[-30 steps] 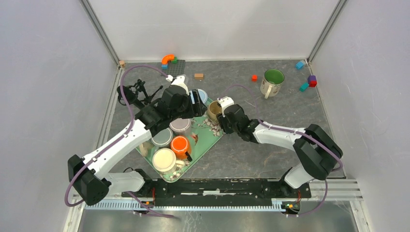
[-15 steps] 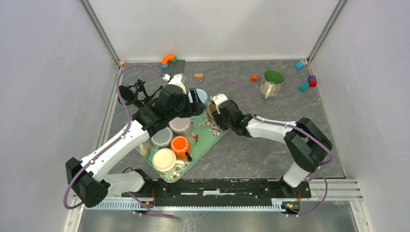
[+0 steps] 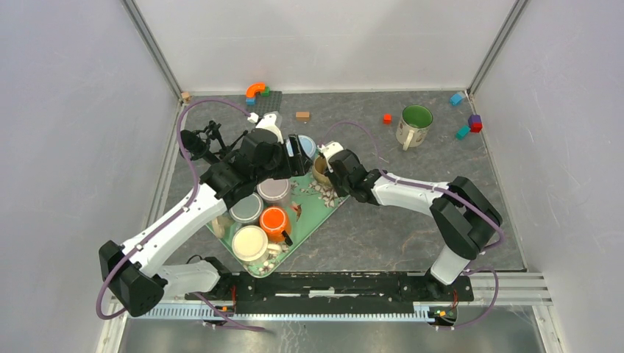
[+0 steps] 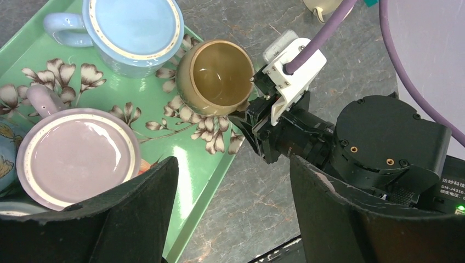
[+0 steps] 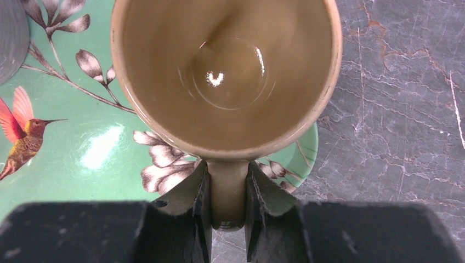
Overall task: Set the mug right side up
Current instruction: Turn over the cup on the tray, then move the cup to the corner of the board.
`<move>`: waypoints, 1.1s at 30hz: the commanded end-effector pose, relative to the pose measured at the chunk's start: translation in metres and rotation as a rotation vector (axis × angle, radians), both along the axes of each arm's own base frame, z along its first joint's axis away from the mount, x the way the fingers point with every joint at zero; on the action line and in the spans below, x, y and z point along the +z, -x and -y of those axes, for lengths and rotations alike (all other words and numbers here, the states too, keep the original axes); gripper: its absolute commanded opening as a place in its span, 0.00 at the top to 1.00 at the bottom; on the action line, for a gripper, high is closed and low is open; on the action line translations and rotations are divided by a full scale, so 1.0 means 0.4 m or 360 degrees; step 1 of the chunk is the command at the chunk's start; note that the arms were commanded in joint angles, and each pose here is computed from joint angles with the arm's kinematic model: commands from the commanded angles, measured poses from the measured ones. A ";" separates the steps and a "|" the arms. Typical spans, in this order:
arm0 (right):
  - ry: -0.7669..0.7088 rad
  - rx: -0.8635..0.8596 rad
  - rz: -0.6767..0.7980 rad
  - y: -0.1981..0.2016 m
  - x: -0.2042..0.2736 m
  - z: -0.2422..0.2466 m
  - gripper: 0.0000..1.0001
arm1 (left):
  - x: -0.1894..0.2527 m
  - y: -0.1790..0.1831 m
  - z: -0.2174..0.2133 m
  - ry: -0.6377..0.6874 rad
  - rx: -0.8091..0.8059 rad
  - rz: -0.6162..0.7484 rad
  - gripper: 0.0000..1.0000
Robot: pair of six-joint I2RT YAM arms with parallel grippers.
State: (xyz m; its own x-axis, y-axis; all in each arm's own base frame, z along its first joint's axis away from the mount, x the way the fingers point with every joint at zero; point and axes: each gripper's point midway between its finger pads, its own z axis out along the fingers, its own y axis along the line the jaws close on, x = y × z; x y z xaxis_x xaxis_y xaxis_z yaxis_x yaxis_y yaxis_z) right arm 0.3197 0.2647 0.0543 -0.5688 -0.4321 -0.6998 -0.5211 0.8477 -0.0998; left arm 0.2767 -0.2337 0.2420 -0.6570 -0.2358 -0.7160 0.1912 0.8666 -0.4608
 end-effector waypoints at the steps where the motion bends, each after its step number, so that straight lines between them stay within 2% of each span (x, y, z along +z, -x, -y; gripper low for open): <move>1: -0.0119 -0.0022 0.0151 -0.041 0.119 -0.032 1.00 | 0.027 0.000 -0.010 -0.0013 -0.0037 0.0089 0.19; 8: -0.0205 -0.0077 0.0260 -0.048 0.224 -0.015 1.00 | 0.032 0.005 -0.007 -0.0009 -0.0071 0.0108 0.17; 17: -0.0267 -0.0268 0.0369 -0.070 0.314 0.087 1.00 | 0.030 0.011 0.010 0.0015 -0.0136 0.0108 0.14; 25: -0.0245 -0.0625 0.0363 -0.065 0.285 0.291 1.00 | 0.026 0.017 0.037 0.0007 -0.0255 0.0104 0.13; 33: -0.0139 -0.0964 0.0298 -0.003 0.208 0.476 1.00 | 0.020 0.033 0.068 -0.0002 -0.0413 0.0079 0.12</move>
